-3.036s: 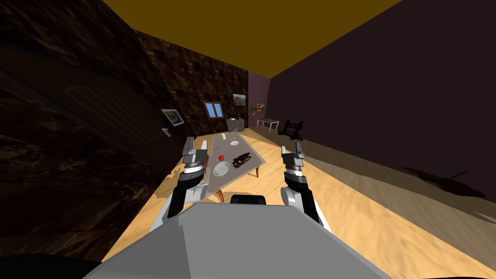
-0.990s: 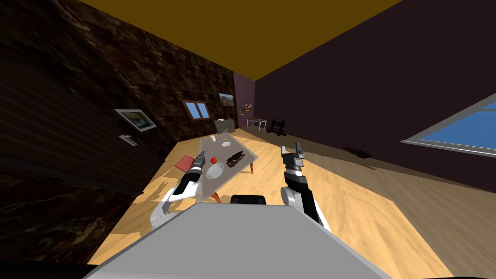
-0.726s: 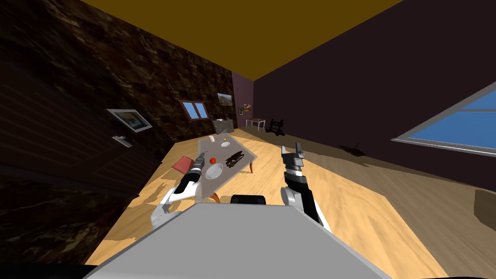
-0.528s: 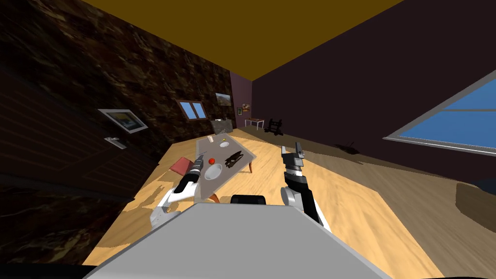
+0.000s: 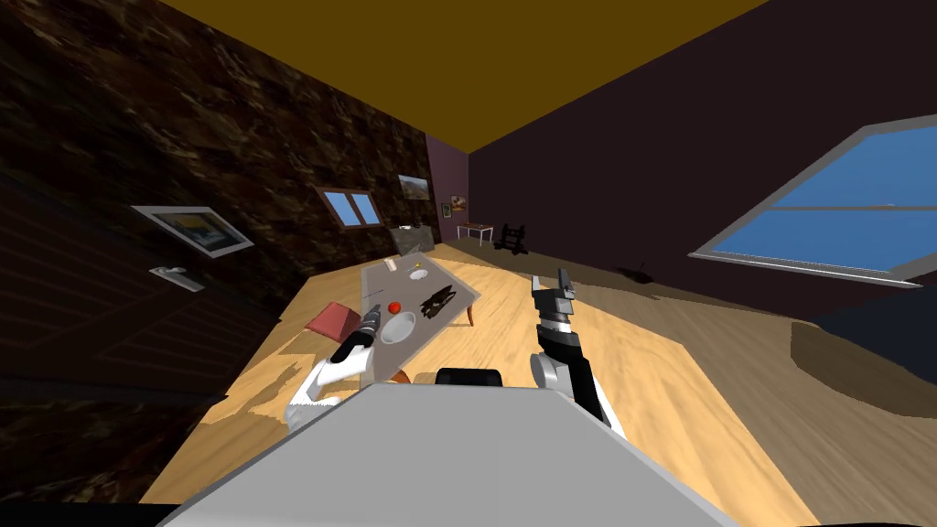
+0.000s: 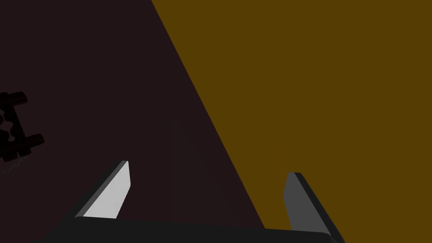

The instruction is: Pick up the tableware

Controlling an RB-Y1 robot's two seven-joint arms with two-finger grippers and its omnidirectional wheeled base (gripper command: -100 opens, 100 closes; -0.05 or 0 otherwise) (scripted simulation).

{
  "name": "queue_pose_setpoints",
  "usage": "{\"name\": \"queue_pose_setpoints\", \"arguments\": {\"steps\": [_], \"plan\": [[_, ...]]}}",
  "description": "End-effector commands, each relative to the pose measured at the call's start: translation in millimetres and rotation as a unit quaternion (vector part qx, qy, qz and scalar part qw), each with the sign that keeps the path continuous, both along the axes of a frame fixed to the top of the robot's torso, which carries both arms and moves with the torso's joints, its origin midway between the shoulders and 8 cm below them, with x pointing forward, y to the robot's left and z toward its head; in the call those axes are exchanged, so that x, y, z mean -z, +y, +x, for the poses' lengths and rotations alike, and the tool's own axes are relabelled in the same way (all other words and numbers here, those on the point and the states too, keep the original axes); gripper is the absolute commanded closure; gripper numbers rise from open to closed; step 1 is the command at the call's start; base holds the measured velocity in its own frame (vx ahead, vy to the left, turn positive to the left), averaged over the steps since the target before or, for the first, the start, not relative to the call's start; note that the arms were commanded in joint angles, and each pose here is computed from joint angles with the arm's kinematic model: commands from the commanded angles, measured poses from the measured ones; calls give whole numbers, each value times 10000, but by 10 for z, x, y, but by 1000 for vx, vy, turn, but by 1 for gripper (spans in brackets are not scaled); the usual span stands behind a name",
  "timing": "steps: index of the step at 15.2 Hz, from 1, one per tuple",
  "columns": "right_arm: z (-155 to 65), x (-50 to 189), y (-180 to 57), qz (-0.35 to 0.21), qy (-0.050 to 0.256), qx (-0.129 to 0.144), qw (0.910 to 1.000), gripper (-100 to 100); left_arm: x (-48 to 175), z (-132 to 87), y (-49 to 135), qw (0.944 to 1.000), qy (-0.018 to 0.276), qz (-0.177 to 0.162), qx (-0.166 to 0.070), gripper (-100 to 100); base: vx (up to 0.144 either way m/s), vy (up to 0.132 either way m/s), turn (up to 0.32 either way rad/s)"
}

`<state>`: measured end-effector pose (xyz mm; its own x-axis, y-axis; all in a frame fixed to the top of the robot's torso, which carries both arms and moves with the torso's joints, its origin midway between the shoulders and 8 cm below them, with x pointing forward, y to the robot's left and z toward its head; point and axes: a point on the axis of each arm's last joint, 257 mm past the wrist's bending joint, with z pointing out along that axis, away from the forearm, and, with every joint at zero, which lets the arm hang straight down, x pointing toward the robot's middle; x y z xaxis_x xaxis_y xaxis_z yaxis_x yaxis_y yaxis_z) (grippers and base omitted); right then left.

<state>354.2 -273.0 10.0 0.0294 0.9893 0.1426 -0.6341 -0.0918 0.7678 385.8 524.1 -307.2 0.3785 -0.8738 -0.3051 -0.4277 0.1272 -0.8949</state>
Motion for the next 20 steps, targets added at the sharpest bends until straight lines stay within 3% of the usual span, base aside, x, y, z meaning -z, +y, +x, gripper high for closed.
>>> {"name": "queue_pose_setpoints", "arguments": {"steps": [1, 3, 4, 5, 8, 11, 12, 13, 14, 15, 16, 17, 18, 19, 20], "plan": [[0, 0, 0, 0, 0, 0, 10000, 0, 285, -146, 100, 9989, 323, -253, -235, -100, -2, 5, -143], [0, 0, 0, 0, 0, 0, 10000, 0, 316, -163, 102, 9985, 383, -280, -256, -100, -2, 6, -74], [0, 0, 0, 0, 0, 0, 10000, 0, 498, -260, 154, 9965, 570, -462, -411, -100, 1, 3, -84], [0, 0, 0, 0, 0, 0, 10000, 0, 522, -276, 154, 9960, 619, -484, -428, -100, 2, 5, -93], [0, 0, 0, 0, 0, 0, 10000, 0, 893, -498, 213, 9880, 1016, -892, -743, -100, 7, 6, -114], [0, 0, 0, 0, 0, 0, 10000, 0, 1088, -629, 218, 9817, 1242, -1123, -908, -100, 13, 6, -102], [0, 0, 0, 0, 0, 0, 10000, 0, 1254, -743, 213, 9753, 1411, -1336, -1053, -100, 18, 7, -112], [0, 0, 0, 0, 0, 0, 10000, 0, 1259, -747, 212, 9750, 1422, -1341, -1056, -100, 19, 8, -90], [0, 0, 0, 0, 0, 0, 10000, 0, 1405, -851, 199, 9684, 1558, -1542, -1189, -100, 24, 9, -87], [0, 0, 0, 0, 0, 0, 10000, 0, 1418, -864, 194, 9676, 1588, -1557, -1198, -100, 25, 9, -84], [0, 0, 0, 0, 0, 0, 10000, 0, 1556, -967, 173, 9603, 1717, -1756, -1326, -100, 24, 7, -113], [0, 0, 0, 0, 0, 0, 10000, 0, 1566, -978, 168, 9595, 1742, -1768, -1333, -100, 24, 8, -81], [0, 0, 0, 0, 0, 0, 10000, 0, 1701, -1087, 137, 9510, 1882, -1971, -1461, -100, 29, 7, -77], [0, 0, 0, 0, 0, 0, 10000, 0, 1702, -1088, 137, 9510, 1882, -1971, -1461, -100, 30, 7, -74], [0, 0, 0, 0, 0, 0, 10000, 0, 1823, -1192, 104, 9422, 2009, -2164, -1583, -100, 30, 7, -99]]}}
